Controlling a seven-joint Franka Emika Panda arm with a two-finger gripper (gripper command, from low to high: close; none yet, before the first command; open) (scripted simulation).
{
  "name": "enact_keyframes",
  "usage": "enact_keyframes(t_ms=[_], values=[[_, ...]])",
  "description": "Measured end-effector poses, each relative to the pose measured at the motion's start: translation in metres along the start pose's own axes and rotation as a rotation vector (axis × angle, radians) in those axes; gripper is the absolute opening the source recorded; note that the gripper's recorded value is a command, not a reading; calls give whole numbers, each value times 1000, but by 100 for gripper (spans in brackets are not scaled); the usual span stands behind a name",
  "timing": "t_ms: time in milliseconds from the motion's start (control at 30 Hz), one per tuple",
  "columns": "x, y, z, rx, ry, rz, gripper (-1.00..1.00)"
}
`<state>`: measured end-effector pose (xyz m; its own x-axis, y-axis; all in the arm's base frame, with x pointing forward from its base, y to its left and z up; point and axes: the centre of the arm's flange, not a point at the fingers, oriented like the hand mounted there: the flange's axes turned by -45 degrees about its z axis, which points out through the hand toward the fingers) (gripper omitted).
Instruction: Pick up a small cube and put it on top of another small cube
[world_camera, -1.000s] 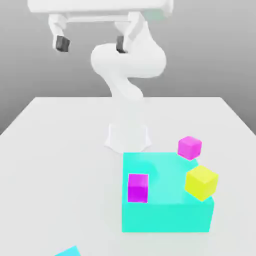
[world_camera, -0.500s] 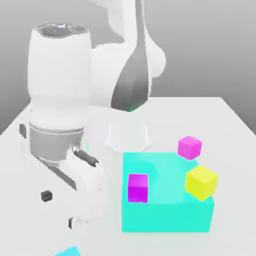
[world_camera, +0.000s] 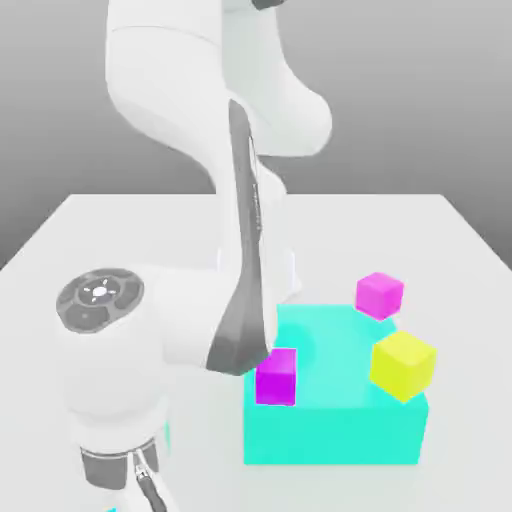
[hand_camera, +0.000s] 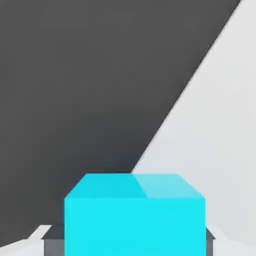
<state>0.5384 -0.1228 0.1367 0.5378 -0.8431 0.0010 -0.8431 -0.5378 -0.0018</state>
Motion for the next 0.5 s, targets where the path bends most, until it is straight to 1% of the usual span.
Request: enact_keyframes(t_ms=[167,367,500], values=[[-7,-1,-62,-6,3,-34,-100],[-60,-2,-117,-40,20,-301,-100],[-103,0,-150,-48,22,-492,-100]])
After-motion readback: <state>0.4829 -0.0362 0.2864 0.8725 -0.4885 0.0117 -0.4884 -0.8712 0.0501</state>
